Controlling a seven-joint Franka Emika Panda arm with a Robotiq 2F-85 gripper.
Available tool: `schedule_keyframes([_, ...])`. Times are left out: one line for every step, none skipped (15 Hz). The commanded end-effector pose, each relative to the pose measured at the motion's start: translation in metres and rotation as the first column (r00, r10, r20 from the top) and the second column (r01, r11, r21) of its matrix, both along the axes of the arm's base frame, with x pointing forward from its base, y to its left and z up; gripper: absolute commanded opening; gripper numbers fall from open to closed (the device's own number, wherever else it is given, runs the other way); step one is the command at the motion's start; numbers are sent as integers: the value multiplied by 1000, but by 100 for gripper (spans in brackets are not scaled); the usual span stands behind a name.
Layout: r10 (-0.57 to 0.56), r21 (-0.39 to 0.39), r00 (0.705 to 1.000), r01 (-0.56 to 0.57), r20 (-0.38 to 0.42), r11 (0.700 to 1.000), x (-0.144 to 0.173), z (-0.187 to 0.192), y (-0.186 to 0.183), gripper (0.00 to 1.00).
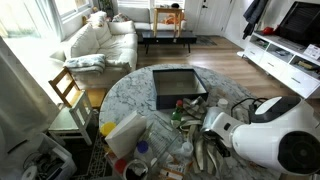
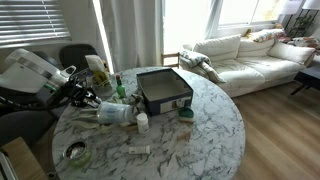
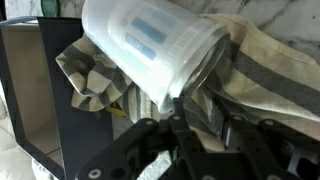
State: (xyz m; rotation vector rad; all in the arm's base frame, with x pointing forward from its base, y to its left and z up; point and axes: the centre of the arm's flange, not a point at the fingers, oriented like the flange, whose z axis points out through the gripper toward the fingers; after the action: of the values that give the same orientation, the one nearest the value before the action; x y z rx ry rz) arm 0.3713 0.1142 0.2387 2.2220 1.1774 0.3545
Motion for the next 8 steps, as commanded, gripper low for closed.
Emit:
schedule_keyframes([-3, -35, 1000, 4, 23, 999, 5, -19, -2, 31])
schedule_keyframes([-4, -44, 999, 6, 32, 999, 6, -21, -3, 31])
schedule_keyframes([-5, -47, 999, 7, 38, 999, 7, -22, -4, 31])
schedule_keyframes([-6, -54, 999, 8, 44, 999, 8, -23, -5, 30])
schedule_keyframes([-8, -59, 999, 11, 50, 998, 9, -25, -6, 30])
schedule_keyframes([-9, -66, 998, 12, 56, 998, 10, -26, -7, 30])
schedule_keyframes([-11, -68, 998, 15, 62, 998, 11, -27, -8, 30])
schedule_keyframes([-11, -72, 998, 16, 66, 997, 11, -28, -8, 30])
